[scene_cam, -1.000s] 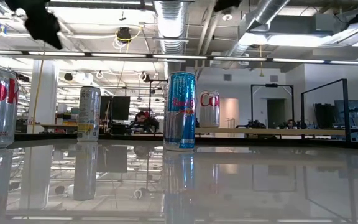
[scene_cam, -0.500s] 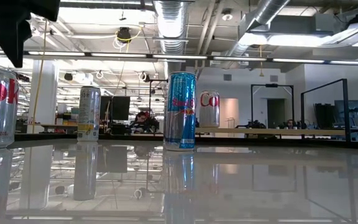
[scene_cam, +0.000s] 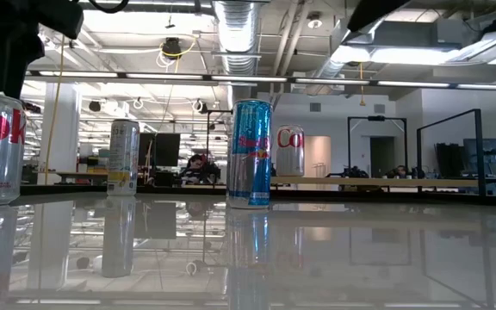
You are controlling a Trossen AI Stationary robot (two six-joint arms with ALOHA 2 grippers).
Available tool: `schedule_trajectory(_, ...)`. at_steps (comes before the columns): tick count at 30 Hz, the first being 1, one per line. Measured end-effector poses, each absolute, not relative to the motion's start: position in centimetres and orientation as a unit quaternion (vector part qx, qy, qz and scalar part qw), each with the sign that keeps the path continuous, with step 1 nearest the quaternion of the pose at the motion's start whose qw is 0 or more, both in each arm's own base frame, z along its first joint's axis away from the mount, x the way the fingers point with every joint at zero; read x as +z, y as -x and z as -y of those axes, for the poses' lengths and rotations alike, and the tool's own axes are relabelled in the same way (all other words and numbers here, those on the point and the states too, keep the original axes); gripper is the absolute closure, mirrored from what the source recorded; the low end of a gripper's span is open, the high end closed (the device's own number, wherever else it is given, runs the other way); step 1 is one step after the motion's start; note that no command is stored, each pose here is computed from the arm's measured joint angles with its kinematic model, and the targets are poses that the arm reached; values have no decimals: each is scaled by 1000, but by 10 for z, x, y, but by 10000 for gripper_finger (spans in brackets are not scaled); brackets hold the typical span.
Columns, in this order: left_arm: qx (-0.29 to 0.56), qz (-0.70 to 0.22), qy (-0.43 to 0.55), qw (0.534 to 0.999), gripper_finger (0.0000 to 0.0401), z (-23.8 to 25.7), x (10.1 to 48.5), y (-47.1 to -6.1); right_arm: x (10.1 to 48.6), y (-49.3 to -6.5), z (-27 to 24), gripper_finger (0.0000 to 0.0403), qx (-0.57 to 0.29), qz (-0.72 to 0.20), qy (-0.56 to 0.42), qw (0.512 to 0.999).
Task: Place canned beverage on shelf
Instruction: Put the silver can on the shelf
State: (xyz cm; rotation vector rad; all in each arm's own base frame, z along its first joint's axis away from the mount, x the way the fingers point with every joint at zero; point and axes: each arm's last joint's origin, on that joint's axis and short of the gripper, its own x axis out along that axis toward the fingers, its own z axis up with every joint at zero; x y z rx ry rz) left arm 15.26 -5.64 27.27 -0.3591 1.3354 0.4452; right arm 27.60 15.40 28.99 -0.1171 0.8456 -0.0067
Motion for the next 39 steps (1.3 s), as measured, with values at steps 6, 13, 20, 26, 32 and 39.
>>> schedule_trajectory(6,202,-612,166,746,85,57,273,-152,291,-277,-154,35,-14,-406,33,913)
schedule_trajectory(13,199,-615,169,744,85,57,273,-152,293,-278,-157,35,-10,-390,18,920)
schedule_trajectory(20,207,-629,169,730,85,56,260,-149,295,-276,-167,35,7,-376,14,926)
schedule_trajectory(26,188,-633,159,734,85,58,245,-150,295,-273,-171,35,7,-370,21,929)
schedule_trajectory(32,187,-632,161,735,85,57,245,-149,295,-273,-171,35,5,-370,21,929)
schedule_trajectory(39,181,-632,159,736,125,58,245,-149,296,-274,-170,35,3,-370,22,929)
